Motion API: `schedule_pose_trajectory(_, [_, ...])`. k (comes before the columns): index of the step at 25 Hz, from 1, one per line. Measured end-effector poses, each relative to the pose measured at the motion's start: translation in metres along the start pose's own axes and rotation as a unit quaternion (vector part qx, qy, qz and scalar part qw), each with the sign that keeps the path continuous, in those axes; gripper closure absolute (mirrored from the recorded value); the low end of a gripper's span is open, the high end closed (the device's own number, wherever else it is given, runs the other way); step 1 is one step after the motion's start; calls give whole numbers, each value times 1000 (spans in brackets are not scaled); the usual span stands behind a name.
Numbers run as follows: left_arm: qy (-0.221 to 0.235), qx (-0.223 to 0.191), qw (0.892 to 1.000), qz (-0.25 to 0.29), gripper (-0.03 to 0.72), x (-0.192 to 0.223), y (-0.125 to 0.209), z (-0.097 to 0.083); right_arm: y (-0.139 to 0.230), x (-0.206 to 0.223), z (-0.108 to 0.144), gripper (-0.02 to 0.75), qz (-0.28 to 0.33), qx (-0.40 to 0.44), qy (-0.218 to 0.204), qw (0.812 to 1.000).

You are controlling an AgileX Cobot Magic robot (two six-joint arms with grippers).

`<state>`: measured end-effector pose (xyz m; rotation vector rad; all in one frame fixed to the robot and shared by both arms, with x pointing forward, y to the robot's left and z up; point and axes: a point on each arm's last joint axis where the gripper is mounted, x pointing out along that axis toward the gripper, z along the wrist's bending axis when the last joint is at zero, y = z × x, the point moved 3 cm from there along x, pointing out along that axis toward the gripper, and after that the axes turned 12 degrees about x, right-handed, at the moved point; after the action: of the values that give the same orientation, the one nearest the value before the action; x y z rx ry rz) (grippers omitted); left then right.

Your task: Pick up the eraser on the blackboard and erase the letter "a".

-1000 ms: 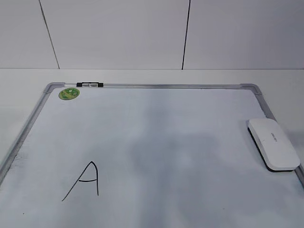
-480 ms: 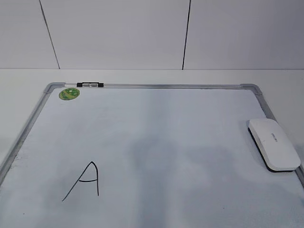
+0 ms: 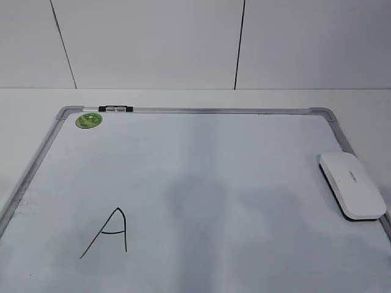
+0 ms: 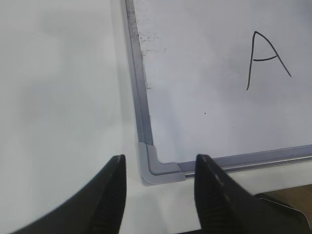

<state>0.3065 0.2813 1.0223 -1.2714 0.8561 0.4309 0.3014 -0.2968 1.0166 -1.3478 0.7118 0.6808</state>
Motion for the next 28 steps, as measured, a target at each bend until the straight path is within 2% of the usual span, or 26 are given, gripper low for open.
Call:
schedule_pose_trajectory(15, [-1, 1, 1000, -10, 388, -3, 1, -1, 0, -1, -1, 145, -5, 5, 2, 1000])
schedule_pose_trajectory(20, [-16, 4, 999, -50, 410, -13, 5, -3, 4, -8, -4, 145, -36, 21, 8, 999])
schedule_pose_trajectory(28, [-43, 18, 988, -146, 433, -37, 20, -11, 19, -31, -9, 145, -140, 48, 13, 989])
